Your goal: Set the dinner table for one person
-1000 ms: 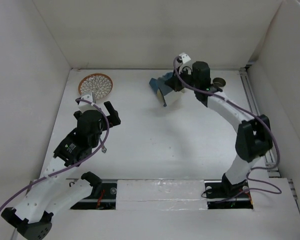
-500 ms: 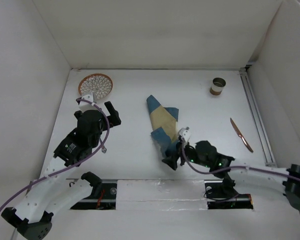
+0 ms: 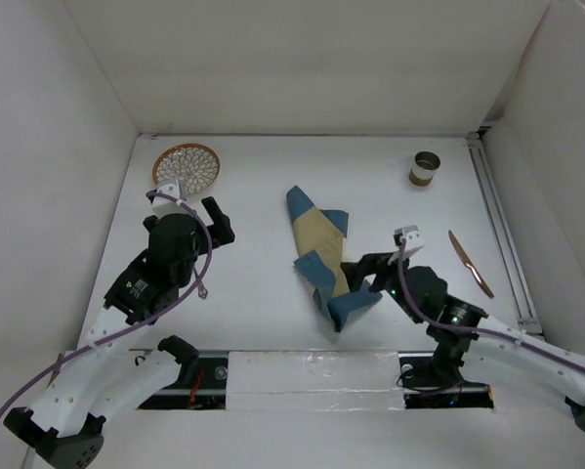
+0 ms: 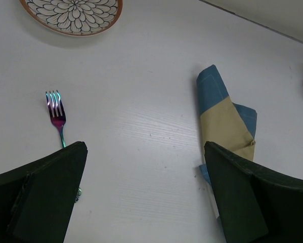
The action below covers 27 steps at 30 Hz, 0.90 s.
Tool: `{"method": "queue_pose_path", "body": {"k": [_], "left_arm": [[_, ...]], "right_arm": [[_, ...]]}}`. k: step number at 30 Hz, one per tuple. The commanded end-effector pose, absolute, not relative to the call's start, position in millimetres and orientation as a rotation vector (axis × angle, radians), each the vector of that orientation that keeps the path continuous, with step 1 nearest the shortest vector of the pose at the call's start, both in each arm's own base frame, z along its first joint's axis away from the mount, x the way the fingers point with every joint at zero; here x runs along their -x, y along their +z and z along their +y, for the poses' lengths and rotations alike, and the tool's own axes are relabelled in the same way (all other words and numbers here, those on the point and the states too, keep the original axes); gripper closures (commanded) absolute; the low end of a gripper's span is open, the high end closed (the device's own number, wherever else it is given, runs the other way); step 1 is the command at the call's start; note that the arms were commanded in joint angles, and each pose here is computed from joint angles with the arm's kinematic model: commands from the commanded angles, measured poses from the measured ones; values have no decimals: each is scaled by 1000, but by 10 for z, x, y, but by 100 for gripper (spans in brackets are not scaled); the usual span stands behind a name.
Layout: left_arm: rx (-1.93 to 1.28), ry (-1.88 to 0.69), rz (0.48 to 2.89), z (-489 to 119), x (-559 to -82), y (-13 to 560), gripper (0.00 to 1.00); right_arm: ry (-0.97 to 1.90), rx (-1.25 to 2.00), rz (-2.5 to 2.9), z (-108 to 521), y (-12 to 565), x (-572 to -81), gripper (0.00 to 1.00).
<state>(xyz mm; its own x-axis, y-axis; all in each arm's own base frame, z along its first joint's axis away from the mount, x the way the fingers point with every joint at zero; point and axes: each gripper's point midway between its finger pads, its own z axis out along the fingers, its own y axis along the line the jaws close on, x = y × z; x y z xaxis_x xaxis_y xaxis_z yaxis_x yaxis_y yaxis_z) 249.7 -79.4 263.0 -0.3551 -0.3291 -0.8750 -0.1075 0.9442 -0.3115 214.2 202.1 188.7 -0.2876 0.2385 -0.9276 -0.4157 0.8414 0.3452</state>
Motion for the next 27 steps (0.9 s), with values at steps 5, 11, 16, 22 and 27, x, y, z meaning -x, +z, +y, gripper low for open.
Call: {"method": "queue_pose_path", "body": {"k": [5,11,16,22,27], "left_arm": [[299,-286,1918,-860,-2509,2696,0],[285,-256,1949,-881,-2557,2653,0],[288,-290,1914,-869,-2508,2733,0],[289,-295,1906,-861,-2496,2755,0],[288,-290,1914,-869,-2508,2733,0]], "right_arm": [[482,20,2047,2151,1288,-2546,0],[542,21,2093,2396,1177,-2875,3],[630,38,2131,2603,976,-3058,12],[655,51,2178,2716,744,-3201,34],[688,76,2156,2815,791,-3259,74]]}}
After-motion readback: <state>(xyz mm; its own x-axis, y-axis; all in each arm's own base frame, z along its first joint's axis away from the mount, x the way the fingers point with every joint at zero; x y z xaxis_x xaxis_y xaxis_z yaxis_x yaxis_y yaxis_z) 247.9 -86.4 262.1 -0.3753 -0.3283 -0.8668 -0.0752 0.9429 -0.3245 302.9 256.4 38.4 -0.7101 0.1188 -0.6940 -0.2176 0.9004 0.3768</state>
